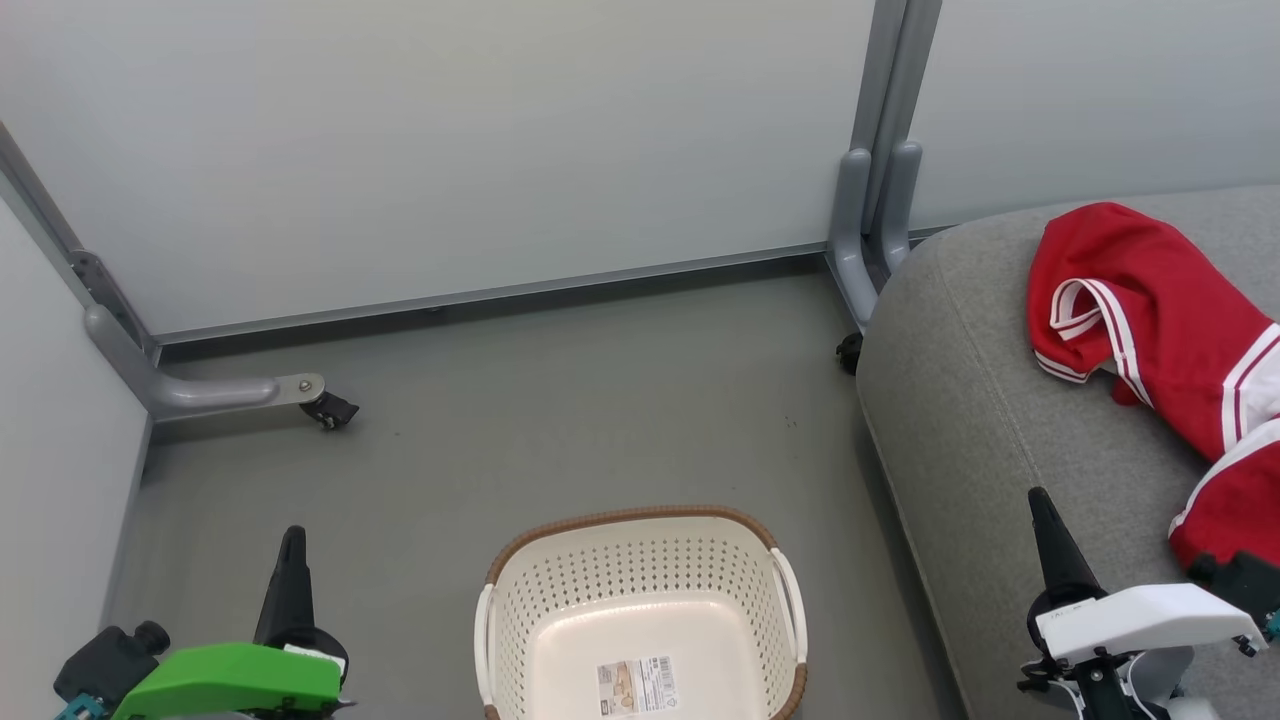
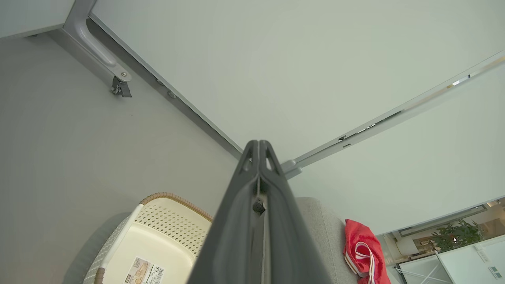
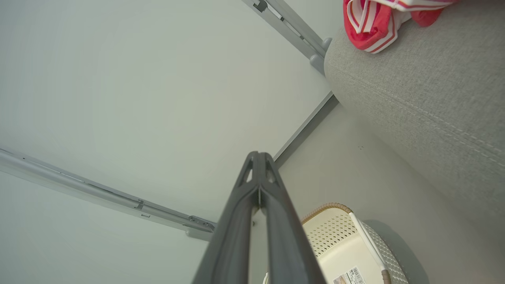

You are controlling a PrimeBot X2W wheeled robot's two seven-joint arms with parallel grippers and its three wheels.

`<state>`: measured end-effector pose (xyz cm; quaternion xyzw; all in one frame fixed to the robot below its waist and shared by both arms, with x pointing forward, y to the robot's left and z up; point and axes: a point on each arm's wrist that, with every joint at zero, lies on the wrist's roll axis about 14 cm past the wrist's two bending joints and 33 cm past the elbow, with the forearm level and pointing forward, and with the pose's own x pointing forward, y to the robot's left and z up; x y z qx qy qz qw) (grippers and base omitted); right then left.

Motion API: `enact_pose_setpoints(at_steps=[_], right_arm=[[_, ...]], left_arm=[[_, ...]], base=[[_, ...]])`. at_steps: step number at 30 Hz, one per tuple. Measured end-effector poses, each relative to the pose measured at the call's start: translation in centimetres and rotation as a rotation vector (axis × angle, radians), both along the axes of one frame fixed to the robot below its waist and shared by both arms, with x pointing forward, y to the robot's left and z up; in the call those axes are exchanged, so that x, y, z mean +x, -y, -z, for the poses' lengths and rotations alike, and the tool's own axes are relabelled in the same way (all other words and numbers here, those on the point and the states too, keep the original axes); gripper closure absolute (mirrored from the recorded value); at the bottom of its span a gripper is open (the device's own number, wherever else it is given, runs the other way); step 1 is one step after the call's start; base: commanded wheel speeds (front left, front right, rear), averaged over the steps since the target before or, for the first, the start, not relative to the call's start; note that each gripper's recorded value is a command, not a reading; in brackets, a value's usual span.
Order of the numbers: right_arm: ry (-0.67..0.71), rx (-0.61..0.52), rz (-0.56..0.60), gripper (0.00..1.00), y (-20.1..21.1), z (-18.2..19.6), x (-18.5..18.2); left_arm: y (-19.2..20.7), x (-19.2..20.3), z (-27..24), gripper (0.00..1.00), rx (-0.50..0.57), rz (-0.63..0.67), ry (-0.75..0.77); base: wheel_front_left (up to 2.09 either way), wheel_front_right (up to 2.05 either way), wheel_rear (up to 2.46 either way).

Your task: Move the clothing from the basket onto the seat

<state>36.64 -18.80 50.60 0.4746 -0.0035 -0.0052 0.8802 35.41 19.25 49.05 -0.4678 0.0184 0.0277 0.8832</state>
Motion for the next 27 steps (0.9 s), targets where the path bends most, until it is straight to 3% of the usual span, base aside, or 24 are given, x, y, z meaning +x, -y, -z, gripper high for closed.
enact_pose_setpoints(at_steps=[27], right_arm=[[-0.015, 0.266, -0.001, 1.00, 0.5, 0.2, 0.9]], left_arm=[[-0.3, 1.4, -0.4, 1.00, -0.273, 0.000, 0.011]], base=[[0.00, 0.00, 0.00]])
